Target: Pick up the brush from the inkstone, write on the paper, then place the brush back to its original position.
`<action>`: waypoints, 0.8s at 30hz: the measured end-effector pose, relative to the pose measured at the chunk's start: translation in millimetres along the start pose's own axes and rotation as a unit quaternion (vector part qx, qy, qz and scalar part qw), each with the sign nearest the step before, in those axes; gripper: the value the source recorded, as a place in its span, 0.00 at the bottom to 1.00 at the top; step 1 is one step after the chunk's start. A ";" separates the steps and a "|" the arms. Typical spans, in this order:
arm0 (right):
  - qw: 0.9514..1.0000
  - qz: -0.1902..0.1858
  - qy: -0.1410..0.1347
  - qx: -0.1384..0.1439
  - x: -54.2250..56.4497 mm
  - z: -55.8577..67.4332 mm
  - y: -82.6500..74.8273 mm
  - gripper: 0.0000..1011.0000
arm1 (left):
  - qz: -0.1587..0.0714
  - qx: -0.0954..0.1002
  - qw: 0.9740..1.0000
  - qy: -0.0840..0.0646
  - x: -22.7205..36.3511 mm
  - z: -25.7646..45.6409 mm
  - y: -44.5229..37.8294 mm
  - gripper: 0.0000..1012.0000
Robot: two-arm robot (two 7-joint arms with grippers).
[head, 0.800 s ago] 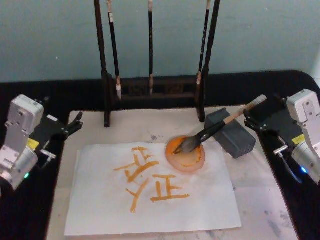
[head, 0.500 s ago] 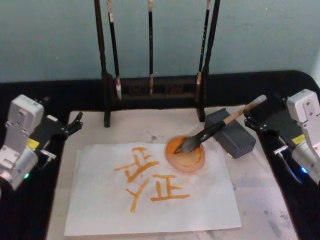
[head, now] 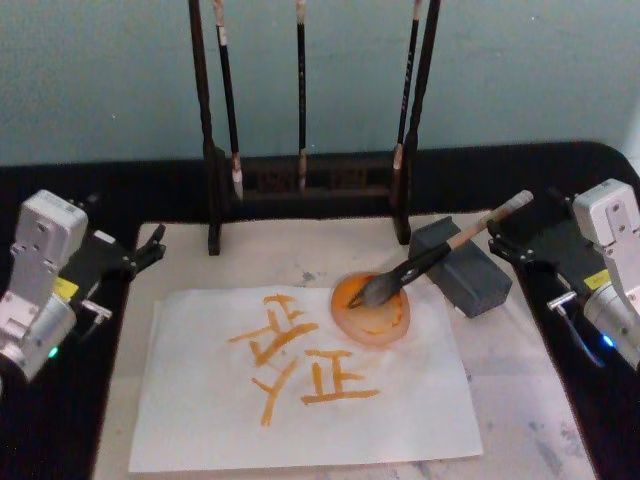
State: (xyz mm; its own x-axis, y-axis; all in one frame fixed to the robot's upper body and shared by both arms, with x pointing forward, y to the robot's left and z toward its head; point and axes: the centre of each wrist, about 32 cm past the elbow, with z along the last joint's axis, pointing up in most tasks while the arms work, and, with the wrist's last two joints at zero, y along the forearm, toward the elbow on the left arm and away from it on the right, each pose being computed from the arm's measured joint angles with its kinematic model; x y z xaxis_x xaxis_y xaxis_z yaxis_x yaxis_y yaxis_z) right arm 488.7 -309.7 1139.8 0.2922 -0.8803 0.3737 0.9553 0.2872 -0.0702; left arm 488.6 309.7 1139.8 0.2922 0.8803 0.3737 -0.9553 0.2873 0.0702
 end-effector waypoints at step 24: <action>1.000 0.000 0.000 0.000 0.0 0.0 0.0 0.99 | 0.000 0.000 1.000 0.000 0.0 0.0 0.0 1.00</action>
State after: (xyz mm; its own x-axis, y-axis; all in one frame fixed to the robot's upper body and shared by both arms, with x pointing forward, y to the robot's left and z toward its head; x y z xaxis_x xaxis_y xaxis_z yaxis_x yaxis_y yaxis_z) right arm 488.6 -309.7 1139.8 0.2923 -0.8803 0.3738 0.9553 0.2873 -0.0703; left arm 488.6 309.6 1139.8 0.2923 0.8803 0.3737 -0.9552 0.2874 0.0702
